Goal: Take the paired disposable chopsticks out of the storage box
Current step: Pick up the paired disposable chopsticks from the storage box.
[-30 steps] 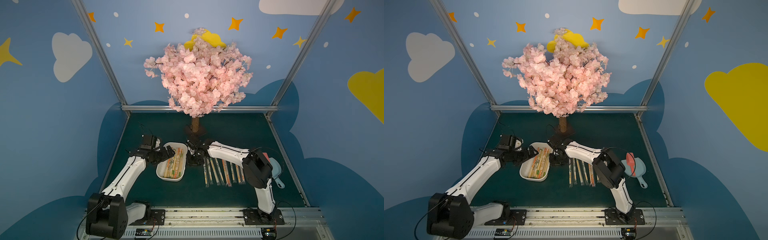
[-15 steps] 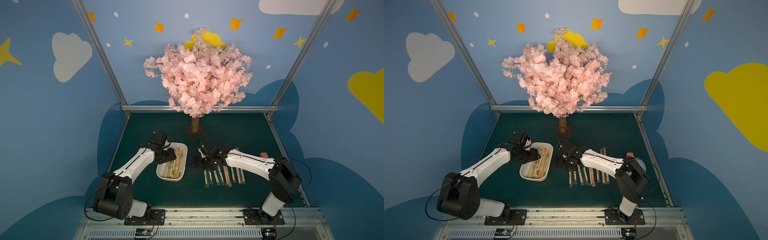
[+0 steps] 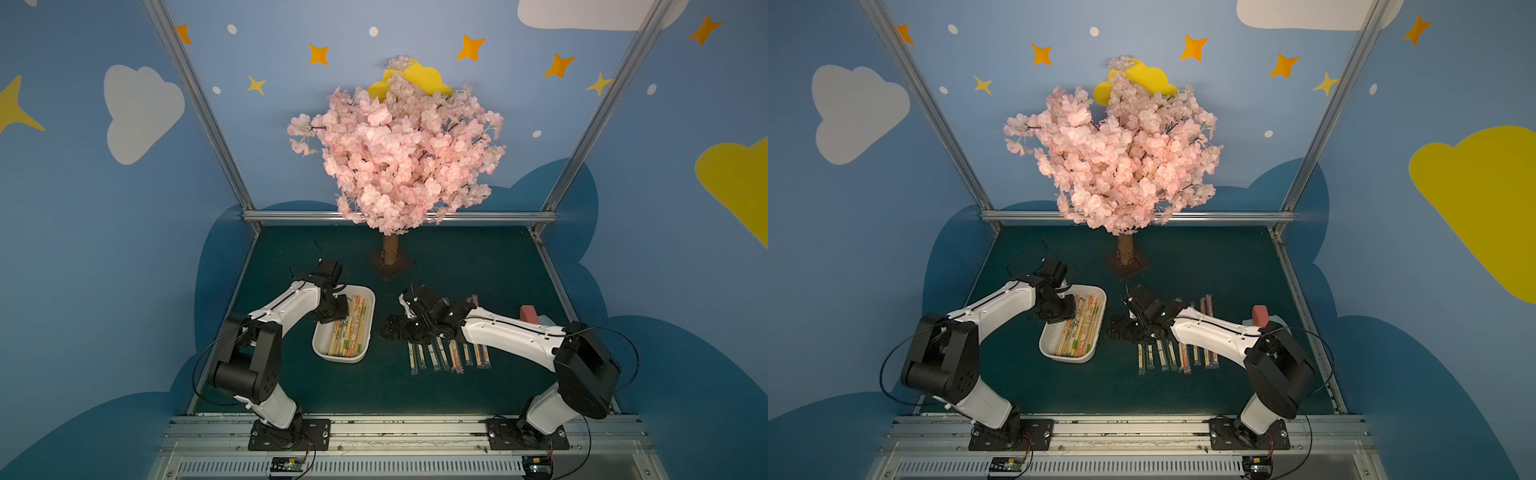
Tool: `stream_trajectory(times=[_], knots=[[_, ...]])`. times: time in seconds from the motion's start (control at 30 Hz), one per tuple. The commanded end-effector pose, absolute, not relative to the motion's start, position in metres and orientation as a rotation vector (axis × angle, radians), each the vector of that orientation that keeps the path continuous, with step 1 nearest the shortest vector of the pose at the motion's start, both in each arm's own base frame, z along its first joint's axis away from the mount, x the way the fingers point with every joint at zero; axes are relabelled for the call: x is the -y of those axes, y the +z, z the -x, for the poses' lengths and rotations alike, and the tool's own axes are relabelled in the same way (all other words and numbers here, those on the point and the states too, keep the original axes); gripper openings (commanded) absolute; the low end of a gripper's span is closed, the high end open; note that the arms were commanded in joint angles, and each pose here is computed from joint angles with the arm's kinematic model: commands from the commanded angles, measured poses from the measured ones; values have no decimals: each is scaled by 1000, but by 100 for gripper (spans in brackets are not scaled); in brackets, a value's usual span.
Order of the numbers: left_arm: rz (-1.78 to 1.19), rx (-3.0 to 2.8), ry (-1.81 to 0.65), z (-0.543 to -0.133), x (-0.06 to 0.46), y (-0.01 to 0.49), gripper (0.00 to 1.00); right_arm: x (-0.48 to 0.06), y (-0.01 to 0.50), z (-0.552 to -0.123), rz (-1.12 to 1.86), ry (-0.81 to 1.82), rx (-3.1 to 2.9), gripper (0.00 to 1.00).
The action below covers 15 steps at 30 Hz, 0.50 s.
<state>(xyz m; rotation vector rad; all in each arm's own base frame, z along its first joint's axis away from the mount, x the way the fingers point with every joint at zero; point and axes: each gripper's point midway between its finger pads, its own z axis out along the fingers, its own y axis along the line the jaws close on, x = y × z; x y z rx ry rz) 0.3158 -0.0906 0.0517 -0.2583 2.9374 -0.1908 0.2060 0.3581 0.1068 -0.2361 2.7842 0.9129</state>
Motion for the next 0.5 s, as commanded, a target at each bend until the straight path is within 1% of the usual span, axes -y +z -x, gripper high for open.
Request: stream_trajectory(times=[0.0, 0.17, 0.4, 0.47], knots=[[232, -2967, -120, -315, 85, 48, 34, -367, 112, -205, 261, 951, -2782, 96], [237, -2994, -73, -316, 81, 39, 29, -370, 111, -206, 272, 957, -2783, 96], [238, -3013, -56, -317, 80, 30, 28, -371, 110, -207, 268, 954, -2789, 96], [241, -3019, -53, -316, 80, 28, 26, -371, 110, -206, 271, 956, -2790, 96]])
